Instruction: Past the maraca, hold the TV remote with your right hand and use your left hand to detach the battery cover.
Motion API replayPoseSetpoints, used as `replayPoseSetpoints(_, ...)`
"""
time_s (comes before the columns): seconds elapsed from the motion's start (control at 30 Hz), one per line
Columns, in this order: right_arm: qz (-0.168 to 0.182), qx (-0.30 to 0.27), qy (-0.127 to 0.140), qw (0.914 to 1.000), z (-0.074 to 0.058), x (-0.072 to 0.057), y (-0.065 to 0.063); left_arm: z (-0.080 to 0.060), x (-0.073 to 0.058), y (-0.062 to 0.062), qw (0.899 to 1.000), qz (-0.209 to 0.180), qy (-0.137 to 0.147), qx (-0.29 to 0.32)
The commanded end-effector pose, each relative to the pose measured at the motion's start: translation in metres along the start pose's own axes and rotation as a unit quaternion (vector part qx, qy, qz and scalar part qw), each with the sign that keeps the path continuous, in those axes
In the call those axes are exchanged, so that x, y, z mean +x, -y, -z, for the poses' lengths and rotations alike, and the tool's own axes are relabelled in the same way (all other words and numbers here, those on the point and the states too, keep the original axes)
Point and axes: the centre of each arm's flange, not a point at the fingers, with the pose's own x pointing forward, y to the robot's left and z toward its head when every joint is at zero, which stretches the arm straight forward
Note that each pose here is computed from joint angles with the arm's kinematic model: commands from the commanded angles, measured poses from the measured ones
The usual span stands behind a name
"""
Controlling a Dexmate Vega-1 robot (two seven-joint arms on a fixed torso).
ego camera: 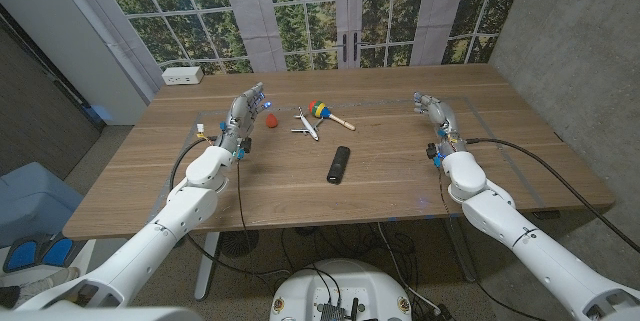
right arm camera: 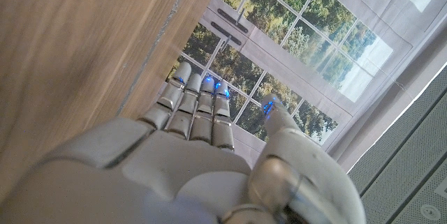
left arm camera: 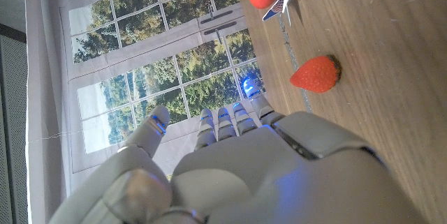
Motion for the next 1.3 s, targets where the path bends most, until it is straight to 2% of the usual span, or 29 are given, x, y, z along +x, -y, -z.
replayPoseSetpoints(0.03, 0.008, -0.04, 0.012, 0.9991, -0.014, -0.011, -0.007, -0.001, 0.003, 0.001, 1.0, 0.004, 0.007, 0.0)
replayPoseSetpoints(0.77, 0.012, -0.13, 0.013, 0.9914, -0.034, -0.031, -0.034, 0.002, 0.002, -0.004, 1.0, 0.008, 0.011, -0.009)
replayPoseSetpoints(1.3, 0.0, -0.173, 0.007, 0.9849, -0.039, -0.045, -0.048, 0.003, 0.002, -0.003, 1.0, 0.013, 0.01, -0.01)
